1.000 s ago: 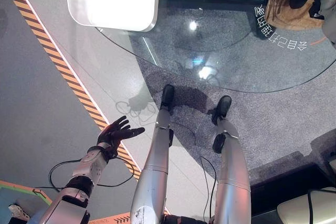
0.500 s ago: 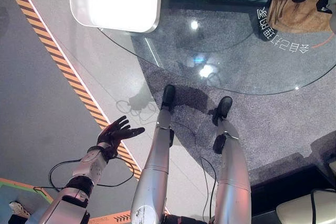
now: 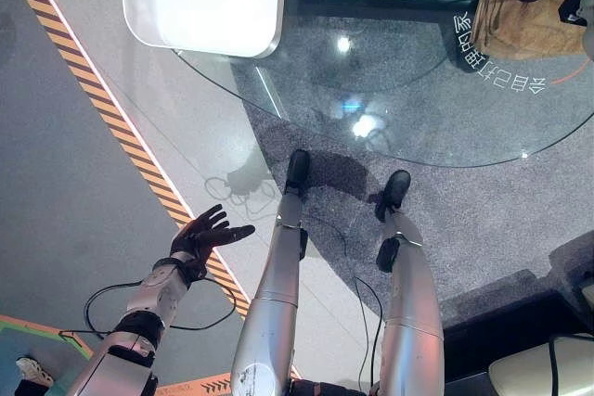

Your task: Wipe the table with a cloth and put it in the basket.

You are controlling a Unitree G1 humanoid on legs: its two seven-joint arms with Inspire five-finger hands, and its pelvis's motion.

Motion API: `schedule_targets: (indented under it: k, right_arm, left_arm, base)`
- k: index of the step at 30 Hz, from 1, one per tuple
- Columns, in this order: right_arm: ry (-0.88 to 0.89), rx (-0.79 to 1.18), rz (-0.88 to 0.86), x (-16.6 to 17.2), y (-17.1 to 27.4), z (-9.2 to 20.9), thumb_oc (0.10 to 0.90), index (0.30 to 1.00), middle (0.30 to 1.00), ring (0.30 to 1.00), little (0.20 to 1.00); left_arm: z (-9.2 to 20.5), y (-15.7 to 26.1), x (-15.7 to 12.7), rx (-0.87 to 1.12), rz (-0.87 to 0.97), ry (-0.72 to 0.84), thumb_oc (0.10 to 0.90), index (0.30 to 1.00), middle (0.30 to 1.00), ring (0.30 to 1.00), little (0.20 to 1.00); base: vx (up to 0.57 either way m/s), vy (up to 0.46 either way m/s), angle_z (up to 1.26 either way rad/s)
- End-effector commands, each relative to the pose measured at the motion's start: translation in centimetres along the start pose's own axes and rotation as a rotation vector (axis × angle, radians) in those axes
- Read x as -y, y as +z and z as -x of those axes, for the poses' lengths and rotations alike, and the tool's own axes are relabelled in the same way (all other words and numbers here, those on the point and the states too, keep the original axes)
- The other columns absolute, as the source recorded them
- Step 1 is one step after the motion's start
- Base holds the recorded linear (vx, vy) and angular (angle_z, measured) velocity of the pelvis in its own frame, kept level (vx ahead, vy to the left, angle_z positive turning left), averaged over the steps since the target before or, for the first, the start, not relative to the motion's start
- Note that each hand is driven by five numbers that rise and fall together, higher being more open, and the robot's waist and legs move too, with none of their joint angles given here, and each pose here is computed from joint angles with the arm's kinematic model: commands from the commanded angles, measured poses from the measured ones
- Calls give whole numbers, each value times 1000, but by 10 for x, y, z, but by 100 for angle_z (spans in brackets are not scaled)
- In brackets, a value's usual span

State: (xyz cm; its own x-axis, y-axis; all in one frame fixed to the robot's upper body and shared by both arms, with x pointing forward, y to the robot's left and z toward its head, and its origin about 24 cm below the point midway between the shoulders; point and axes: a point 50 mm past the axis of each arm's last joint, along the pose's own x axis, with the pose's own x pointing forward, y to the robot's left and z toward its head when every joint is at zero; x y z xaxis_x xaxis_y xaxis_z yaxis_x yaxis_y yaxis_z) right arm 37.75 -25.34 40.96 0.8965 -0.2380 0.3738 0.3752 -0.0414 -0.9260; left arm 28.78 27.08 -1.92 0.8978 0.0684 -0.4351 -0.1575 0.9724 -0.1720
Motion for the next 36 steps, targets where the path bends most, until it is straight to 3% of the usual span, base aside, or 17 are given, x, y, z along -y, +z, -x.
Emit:
schedule_targets:
  k: [1,18,36]
  right_arm:
    - [-41,12,77,11,-2,2,100,300,300,300,200]
    - [-73,41,72,13,1,2,100,300,300,300,200]
    - [-169,363,68,8,76,16,100,300,300,300,200]
  left_arm:
    - [24,-24,-39,-77,-34,94,800,900,900,900,900]
    - [23,-22,-38,-72,-33,90,800,900,900,900,900]
    - [18,-23,-26,-59,-30,65,800,900,900,900,900]
  base:
    - [0,0,0]
    - [0,0,0]
    - [0,0,0]
